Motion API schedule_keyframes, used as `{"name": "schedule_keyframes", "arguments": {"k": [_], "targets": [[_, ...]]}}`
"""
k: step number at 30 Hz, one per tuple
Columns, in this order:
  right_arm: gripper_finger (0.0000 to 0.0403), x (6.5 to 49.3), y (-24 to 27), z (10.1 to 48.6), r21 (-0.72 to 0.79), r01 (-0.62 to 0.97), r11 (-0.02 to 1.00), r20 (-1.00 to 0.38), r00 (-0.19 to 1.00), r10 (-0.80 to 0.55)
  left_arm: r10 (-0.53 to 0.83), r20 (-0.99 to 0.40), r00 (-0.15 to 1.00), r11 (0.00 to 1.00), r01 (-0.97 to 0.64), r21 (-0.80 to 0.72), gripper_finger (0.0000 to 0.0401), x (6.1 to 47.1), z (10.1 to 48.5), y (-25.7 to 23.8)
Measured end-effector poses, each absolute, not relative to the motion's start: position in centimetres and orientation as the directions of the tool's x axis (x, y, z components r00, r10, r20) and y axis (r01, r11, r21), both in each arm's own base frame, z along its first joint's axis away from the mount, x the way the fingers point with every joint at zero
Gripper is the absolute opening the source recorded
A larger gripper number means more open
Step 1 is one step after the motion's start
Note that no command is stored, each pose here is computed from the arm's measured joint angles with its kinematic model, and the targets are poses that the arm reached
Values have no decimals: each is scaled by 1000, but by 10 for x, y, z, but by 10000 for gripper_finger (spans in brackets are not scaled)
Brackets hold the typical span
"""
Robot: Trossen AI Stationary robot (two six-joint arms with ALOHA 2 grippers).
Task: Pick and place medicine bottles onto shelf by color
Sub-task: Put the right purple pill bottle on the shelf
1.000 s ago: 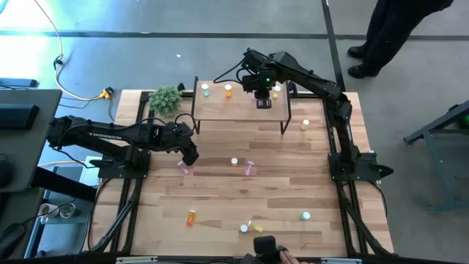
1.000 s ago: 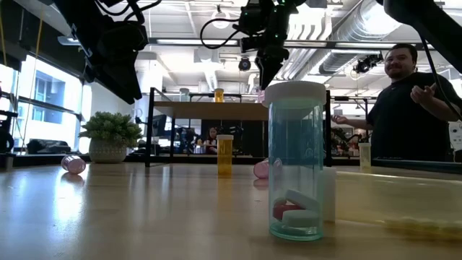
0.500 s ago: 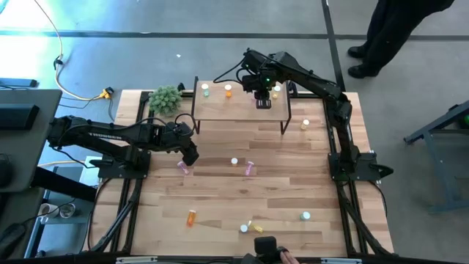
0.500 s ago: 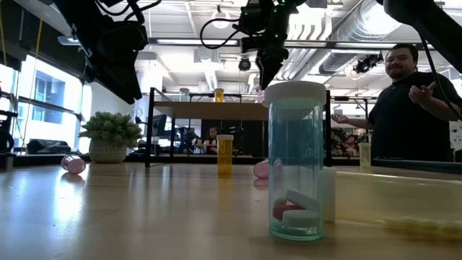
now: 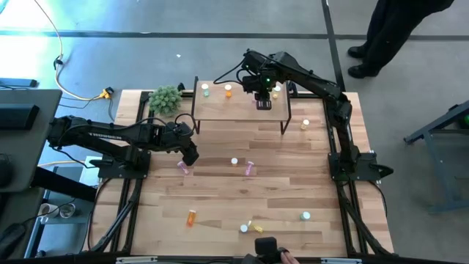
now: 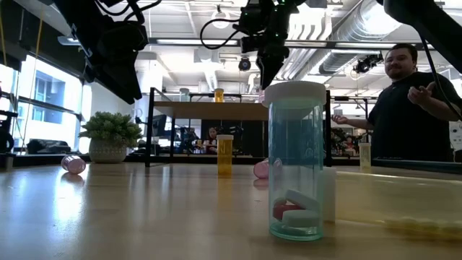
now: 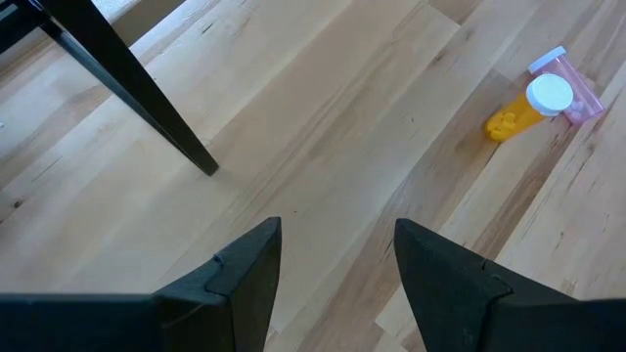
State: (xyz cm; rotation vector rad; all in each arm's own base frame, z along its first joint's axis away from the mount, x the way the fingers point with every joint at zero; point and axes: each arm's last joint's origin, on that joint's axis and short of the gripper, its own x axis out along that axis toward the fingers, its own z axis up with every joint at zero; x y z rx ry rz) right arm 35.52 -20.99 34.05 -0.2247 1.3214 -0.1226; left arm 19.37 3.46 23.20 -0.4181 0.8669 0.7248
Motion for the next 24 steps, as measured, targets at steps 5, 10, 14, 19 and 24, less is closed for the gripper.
{"name": "schedule_keyframes", "arguments": {"k": [5, 10, 14, 19, 24], "targets": [[146, 355, -210, 341, -232, -39, 972, -945, 245, -216, 401, -806, 435, 690, -722, -46, 188, 194, 232, 35], [167, 355, -210, 341, -232, -34, 972, -945, 245, -217, 401, -806, 435, 690, -722, -46, 188, 194, 232, 35], [172, 355, -210, 341, -235, -34, 971, -943, 249, -219, 401, -806, 435, 690, -722, -46, 188, 194, 232, 35], [172, 357, -211, 341, -258, -32, 966, -937, 254, -242, 401, -806, 435, 690, -722, -46, 188, 194, 232, 35], [172, 356, -212, 342, -288, -36, 957, -932, 239, -272, 401, -806, 435, 690, -722, -46, 188, 194, 232, 35]]}}
